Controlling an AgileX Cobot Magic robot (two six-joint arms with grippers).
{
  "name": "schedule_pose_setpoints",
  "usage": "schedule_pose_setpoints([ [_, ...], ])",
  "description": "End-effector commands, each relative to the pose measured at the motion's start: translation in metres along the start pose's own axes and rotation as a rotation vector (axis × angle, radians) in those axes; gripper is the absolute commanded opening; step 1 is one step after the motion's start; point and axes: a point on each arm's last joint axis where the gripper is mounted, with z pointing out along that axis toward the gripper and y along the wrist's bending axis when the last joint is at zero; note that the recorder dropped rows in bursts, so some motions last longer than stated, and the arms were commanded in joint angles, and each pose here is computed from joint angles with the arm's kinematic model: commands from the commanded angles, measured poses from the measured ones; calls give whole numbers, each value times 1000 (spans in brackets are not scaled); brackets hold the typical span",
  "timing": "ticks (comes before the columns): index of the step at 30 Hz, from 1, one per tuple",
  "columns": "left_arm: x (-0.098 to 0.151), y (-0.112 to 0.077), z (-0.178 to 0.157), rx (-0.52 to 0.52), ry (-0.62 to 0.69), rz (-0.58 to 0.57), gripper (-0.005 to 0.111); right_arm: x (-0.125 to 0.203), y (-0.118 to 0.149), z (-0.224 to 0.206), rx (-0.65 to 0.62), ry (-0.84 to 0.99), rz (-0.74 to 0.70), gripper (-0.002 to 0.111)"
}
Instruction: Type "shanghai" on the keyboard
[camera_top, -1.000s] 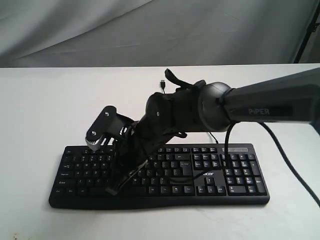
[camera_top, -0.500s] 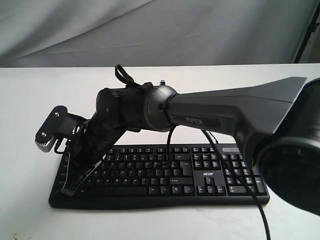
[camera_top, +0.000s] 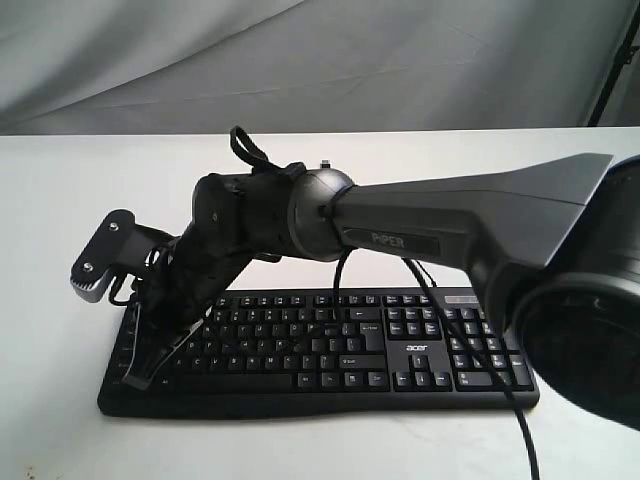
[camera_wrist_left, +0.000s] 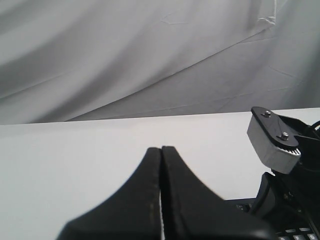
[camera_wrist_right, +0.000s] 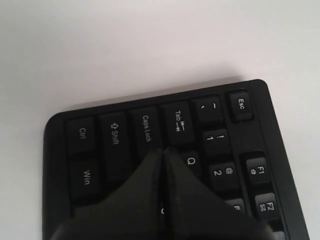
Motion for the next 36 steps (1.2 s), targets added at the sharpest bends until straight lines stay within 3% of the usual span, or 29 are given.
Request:
schedule_pose_setpoints([
  [1, 0, 0, 0, 7, -7, -2, 0, -3, 0, -1, 9, -13, -21, 0],
  [36, 0, 0, 0, 7, -7, -2, 0, 5, 2, 14, -27, -2, -15, 0],
])
